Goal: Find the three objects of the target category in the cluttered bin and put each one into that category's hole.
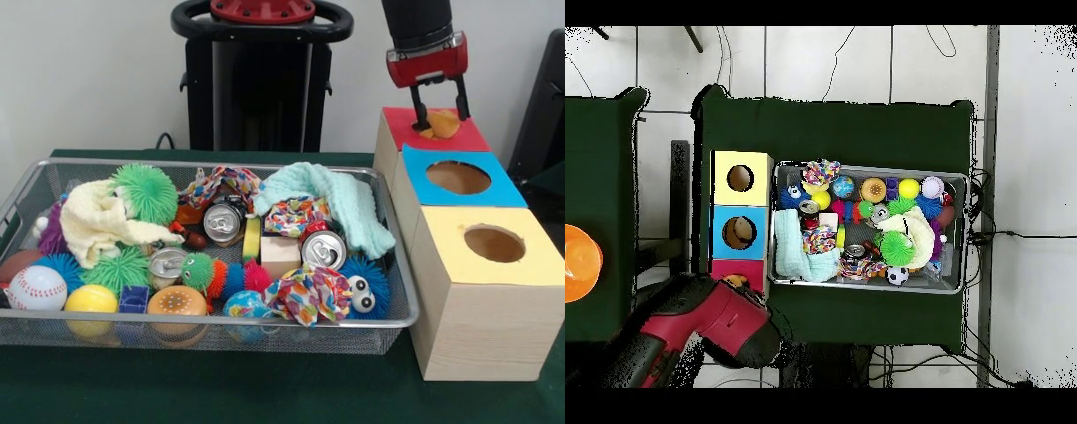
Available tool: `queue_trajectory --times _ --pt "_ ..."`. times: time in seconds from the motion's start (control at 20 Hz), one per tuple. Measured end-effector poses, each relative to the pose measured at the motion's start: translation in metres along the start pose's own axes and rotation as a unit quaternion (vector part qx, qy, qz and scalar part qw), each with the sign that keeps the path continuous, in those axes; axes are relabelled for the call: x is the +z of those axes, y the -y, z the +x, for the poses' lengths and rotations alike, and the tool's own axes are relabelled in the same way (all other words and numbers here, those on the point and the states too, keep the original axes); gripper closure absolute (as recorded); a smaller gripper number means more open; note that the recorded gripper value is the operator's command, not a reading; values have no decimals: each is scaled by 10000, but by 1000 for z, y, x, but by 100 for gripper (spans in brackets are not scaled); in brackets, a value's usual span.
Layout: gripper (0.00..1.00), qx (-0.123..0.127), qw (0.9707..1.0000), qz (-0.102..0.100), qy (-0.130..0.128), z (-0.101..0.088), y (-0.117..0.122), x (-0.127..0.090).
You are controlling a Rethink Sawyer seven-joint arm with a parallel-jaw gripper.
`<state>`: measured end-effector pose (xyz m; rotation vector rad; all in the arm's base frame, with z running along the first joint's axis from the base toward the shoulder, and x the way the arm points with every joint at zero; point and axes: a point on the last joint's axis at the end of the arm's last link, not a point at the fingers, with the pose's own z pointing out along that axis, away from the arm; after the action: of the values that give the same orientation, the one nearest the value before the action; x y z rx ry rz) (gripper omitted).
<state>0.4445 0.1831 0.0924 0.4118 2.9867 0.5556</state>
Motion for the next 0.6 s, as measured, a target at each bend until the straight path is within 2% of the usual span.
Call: queue_trajectory --times 0.1,0.35,0.4,0.45,0.5,0.6 --pt "0 -117 9998 163 -96 2 6 -1" --pt "0 -343 9985 394 -182 1 9 -8" --pt "0 -398 9979 480 -188 0 12 -12" --pt "0 -495 9964 660 -190 -3 17 -22" --pt "0 -512 9961 694 -188 -4 18 -24" --pt "0 -602 9941 886 -162 -9 24 -38"
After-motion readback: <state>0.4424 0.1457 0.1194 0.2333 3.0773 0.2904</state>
